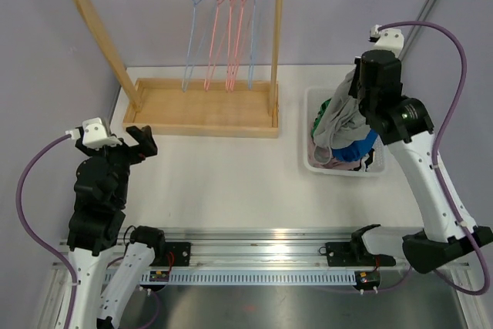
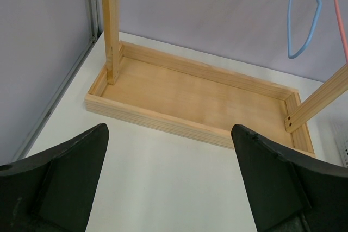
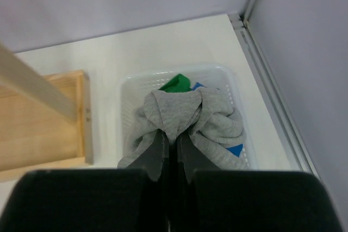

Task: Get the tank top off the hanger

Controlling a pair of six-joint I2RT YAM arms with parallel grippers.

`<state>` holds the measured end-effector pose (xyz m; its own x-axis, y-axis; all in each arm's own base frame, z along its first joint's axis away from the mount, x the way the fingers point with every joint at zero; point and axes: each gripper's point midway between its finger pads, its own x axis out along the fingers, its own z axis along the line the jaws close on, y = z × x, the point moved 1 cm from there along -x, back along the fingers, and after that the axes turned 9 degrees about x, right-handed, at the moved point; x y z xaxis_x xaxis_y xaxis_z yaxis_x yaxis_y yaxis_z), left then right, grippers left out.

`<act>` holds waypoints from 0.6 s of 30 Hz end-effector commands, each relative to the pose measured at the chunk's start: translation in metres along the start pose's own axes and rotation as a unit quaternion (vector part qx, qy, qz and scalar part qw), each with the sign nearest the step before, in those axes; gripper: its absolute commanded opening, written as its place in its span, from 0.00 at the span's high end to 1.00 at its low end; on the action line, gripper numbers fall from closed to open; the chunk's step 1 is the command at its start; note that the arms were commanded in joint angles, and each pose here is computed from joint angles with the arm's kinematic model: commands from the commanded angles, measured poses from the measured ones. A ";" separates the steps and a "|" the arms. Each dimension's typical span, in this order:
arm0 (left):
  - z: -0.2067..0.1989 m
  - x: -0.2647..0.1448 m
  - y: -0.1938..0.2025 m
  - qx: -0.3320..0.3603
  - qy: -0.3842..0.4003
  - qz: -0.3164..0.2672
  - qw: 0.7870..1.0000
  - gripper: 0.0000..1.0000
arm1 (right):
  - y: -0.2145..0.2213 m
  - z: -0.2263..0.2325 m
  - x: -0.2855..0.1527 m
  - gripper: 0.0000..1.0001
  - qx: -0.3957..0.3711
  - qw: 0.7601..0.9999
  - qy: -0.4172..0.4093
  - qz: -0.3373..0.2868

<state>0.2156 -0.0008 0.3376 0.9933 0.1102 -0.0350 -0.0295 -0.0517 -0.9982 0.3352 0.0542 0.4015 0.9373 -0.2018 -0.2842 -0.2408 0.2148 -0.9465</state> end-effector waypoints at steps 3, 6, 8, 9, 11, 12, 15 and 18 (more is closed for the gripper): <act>0.003 0.000 -0.015 -0.005 -0.010 -0.035 0.999 0.01 | 0.055 -0.007 0.084 1.00 0.012 0.994 -0.020 0.103; 0.008 -0.002 -0.016 -0.002 -0.021 -0.037 0.999 0.01 | 0.111 -0.014 0.137 1.00 0.034 0.980 -0.024 0.194; 0.014 -0.005 -0.018 -0.002 -0.037 -0.041 0.998 0.01 | 0.155 -0.023 0.166 1.00 0.051 0.968 -0.004 0.244; 0.019 -0.007 -0.018 -0.003 -0.049 -0.043 0.998 0.01 | 0.182 -0.027 0.170 1.00 0.052 0.961 0.003 0.271; 0.021 -0.008 -0.019 -0.004 -0.056 -0.045 0.997 0.01 | 0.220 -0.031 0.183 1.00 0.069 0.951 0.021 0.302; 0.020 -0.007 -0.018 -0.004 -0.054 -0.044 0.998 0.01 | 0.241 -0.036 0.184 0.99 0.074 0.943 0.026 0.323; 0.016 -0.004 -0.016 -0.002 -0.045 -0.039 0.998 0.01 | 0.282 -0.036 0.192 0.94 0.078 0.927 0.021 0.365; 0.017 -0.005 -0.016 -0.002 -0.047 -0.039 0.998 0.01 | 0.301 -0.029 0.193 0.91 0.076 0.915 -0.005 0.396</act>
<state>0.2074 0.0127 0.3433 0.9833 0.1821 -0.0055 0.0031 -0.0467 -0.9989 0.4529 0.0397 0.0941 0.5897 -0.0037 -0.8076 -0.7336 0.4157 -0.5376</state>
